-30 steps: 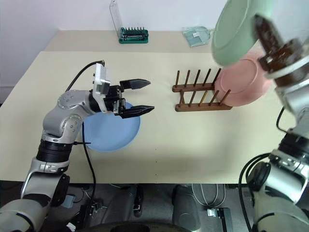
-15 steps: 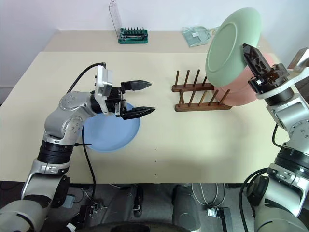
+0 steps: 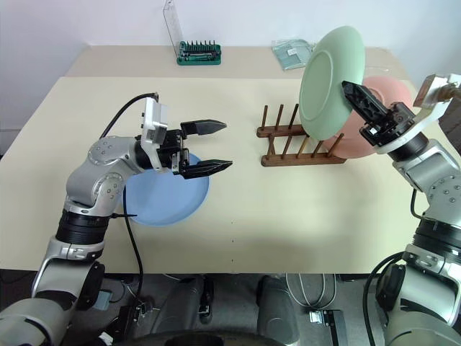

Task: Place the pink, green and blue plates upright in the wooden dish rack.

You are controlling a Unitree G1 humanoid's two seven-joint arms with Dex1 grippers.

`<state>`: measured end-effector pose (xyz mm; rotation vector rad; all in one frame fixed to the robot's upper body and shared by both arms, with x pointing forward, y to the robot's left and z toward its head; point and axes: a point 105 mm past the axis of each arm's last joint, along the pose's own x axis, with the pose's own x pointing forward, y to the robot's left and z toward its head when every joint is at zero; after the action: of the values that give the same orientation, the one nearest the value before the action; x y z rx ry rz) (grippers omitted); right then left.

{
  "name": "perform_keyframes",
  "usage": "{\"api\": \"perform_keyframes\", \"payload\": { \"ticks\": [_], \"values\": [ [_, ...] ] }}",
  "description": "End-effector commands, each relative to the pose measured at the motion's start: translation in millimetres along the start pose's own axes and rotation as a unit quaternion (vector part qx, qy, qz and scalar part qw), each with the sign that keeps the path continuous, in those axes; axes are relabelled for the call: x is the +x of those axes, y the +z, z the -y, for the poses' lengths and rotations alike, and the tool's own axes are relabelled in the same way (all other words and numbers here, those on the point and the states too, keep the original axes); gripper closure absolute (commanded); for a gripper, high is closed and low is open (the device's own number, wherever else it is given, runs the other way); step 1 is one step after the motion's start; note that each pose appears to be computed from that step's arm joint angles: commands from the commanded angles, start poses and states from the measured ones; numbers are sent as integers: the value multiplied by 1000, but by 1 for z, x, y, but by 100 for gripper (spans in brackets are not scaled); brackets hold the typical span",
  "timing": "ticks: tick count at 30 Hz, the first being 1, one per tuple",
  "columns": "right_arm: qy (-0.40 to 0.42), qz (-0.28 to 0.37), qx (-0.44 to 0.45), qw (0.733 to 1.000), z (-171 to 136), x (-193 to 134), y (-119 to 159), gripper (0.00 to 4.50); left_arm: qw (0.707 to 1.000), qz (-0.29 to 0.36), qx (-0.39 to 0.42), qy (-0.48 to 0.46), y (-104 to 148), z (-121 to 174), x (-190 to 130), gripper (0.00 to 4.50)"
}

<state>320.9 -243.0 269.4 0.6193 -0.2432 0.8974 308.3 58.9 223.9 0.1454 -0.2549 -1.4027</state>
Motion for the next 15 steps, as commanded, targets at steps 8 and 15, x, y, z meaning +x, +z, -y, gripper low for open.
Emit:
{"api": "perform_keyframes", "payload": {
  "ticks": [8, 15],
  "values": [
    [-27, -18, -28, 999, 7, 0, -3, 447, 1000, 8, 22, -16, 12, 5, 3, 0],
    [-46, -9, -19, 999, 17, 1, -2, 341, 1000, 12, 19, -15, 15, 5, 5, 0]
  ]
}}
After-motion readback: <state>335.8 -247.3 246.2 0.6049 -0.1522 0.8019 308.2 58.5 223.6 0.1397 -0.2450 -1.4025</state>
